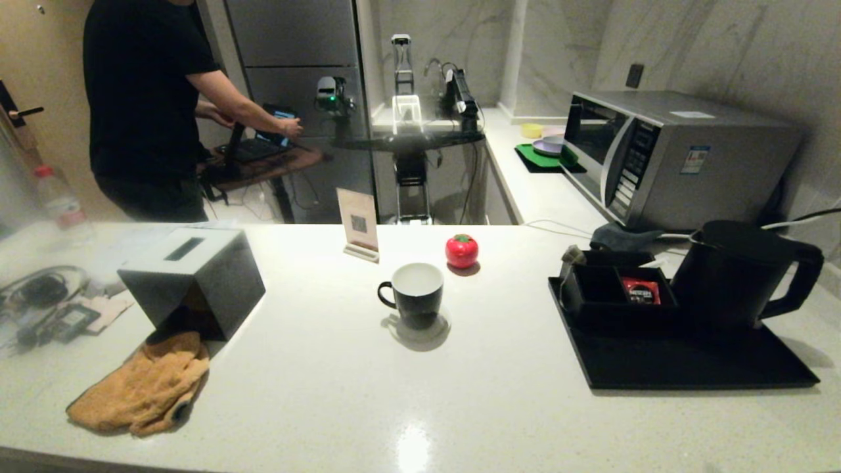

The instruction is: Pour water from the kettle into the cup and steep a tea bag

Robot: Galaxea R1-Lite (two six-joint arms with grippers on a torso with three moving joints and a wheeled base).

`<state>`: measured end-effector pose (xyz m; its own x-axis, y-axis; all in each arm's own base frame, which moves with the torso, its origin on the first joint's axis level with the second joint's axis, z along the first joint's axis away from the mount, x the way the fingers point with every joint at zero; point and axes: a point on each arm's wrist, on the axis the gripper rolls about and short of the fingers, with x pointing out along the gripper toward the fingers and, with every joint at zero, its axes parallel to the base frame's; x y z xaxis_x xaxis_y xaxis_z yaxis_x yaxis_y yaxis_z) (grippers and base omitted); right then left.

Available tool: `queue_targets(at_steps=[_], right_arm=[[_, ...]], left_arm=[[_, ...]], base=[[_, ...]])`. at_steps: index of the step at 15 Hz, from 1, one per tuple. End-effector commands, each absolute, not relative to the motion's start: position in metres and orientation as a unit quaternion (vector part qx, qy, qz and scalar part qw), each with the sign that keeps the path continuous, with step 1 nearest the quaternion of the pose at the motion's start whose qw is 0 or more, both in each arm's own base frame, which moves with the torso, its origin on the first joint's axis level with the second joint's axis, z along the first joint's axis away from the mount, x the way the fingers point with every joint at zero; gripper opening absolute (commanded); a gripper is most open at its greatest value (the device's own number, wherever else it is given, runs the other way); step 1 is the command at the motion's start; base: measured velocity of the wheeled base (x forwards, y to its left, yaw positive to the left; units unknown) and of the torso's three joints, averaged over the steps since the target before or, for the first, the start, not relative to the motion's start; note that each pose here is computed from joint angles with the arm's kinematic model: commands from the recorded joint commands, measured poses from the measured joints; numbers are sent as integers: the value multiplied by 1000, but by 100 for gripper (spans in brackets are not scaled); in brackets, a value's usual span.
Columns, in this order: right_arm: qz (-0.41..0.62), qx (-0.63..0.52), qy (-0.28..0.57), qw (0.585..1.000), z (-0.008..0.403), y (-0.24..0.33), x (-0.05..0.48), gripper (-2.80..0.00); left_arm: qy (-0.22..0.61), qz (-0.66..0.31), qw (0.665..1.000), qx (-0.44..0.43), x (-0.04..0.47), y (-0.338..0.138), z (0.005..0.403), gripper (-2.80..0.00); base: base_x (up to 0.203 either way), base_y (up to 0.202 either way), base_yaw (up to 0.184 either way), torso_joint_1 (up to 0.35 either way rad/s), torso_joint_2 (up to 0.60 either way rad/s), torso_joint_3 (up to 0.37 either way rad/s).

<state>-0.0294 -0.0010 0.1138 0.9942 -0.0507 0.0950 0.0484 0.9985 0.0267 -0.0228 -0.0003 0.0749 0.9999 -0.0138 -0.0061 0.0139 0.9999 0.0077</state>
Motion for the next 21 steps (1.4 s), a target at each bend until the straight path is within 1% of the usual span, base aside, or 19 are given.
queue_targets(at_steps=[1, 4, 7, 9, 12, 17, 18, 21], right_arm=[[-33, 4, -25, 999, 130, -1, -21, -280], [-85, -7, 1, 996, 152, -3, 3, -280], [-205, -4, 48, 978, 166, -11, 27, -280], [-265, 6, 96, 959, 166, -23, 45, -280], [-297, 22, 148, 943, 156, -42, 68, -280], [-301, 27, 170, 938, 143, -61, 96, -280], [-302, 26, 169, 938, 142, -65, 102, 0], [-302, 29, 170, 938, 138, -74, 117, 0]], left_arm=[[3, -7, 1000, 4, -23, 0, 75, -280], [4, -7, 1000, 4, -23, 0, 75, -280], [4, -7, 1000, 4, -23, 0, 75, -280], [3, -7, 1000, 4, -23, 0, 75, -280], [4, -7, 1000, 4, -23, 0, 75, -280], [3, -7, 1000, 4, -23, 0, 75, -280], [4, -7, 1000, 4, -23, 0, 75, -280], [4, -7, 1000, 4, -23, 0, 75, -280]], base=[[0, 0, 0, 0, 0, 0], [0, 0, 0, 0, 0, 0], [0, 0, 0, 0, 0, 0], [0, 0, 0, 0, 0, 0], [0, 0, 0, 0, 0, 0], [0, 0, 0, 0, 0, 0], [0, 0, 0, 0, 0, 0], [0, 0, 0, 0, 0, 0]])
